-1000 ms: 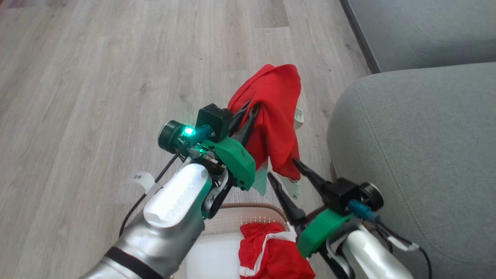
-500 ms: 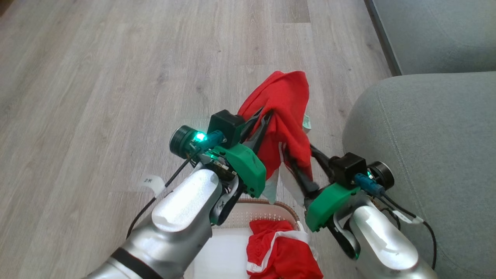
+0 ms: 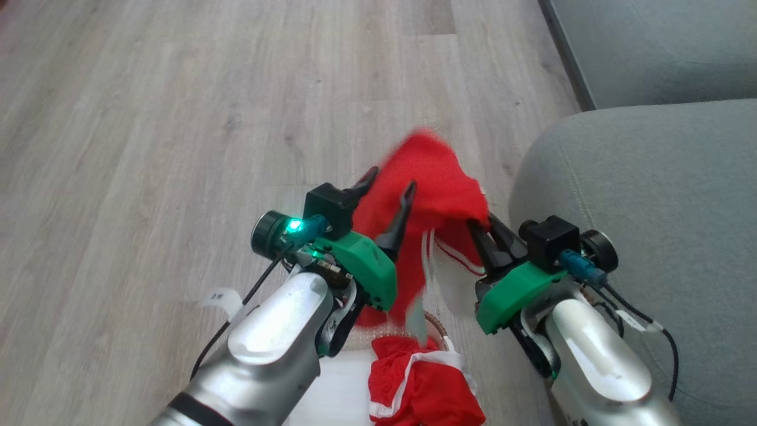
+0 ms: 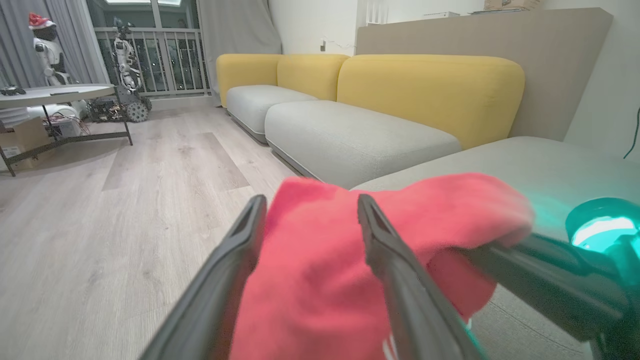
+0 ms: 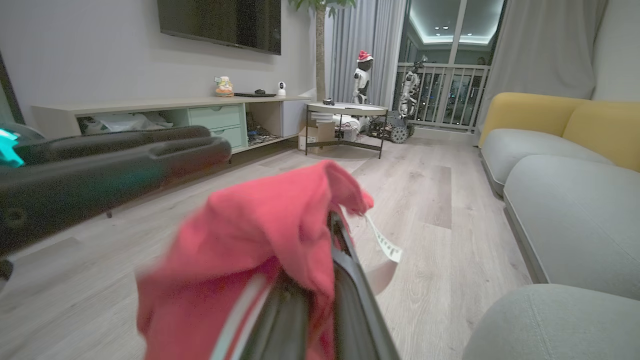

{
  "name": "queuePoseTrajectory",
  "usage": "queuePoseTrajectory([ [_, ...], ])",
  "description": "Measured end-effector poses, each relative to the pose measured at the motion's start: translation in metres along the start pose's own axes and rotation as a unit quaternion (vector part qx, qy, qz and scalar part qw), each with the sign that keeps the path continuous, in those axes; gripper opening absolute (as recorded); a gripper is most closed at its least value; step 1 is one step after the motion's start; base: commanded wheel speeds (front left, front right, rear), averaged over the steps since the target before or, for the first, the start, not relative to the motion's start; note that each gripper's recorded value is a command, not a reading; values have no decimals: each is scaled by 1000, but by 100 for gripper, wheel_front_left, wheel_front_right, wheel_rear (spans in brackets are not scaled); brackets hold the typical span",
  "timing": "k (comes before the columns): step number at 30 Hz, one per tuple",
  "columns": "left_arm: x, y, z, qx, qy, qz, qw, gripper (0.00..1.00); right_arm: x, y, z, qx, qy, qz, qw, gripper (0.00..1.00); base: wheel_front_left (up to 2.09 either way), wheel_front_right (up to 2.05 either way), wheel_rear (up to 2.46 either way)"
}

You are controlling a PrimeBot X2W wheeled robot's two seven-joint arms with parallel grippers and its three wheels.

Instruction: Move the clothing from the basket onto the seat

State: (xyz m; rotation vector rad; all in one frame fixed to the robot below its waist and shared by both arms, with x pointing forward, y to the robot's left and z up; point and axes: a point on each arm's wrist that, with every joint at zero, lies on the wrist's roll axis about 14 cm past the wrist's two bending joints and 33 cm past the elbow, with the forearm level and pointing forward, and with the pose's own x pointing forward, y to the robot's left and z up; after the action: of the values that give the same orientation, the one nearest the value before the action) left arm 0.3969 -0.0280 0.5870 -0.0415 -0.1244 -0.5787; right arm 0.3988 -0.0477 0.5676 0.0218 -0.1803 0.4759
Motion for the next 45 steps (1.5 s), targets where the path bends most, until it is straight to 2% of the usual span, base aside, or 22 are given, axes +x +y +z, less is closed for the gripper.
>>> queuePoseTrajectory([
  [1, 0, -2, -2, -3, 1, -2, 1000, 100, -1, -4, 2, -2, -3, -6, 1000, 0, 0, 0, 0],
  [9, -1, -15, -25, -29, 20, -15, 999, 100, -15, -42, 12, -21, -14, -63, 998, 0, 0, 0, 0],
  [21, 0, -76, -63, -46, 60, -107, 991, 100, -64, -114, 24, -67, -18, -178, 982, 0, 0, 0, 0],
  [27, 4, -100, -68, -52, 63, -145, 986, 100, -84, -135, 30, -82, -19, -212, 974, 0, 0, 0, 0],
  [34, 10, -131, -74, -65, 66, -193, 977, 100, -103, -163, 57, -121, -36, -247, 961, 0, 0, 0, 0],
  [40, 13, -152, -75, -77, 65, -226, 969, 100, -123, -177, 52, -128, -19, -271, 954, 0, 0, 0, 0],
  [45, 14, -152, -81, -78, 69, -229, 968, 100, -119, -186, 49, -143, -2, -265, 954, 0, 0, 0, 0],
])
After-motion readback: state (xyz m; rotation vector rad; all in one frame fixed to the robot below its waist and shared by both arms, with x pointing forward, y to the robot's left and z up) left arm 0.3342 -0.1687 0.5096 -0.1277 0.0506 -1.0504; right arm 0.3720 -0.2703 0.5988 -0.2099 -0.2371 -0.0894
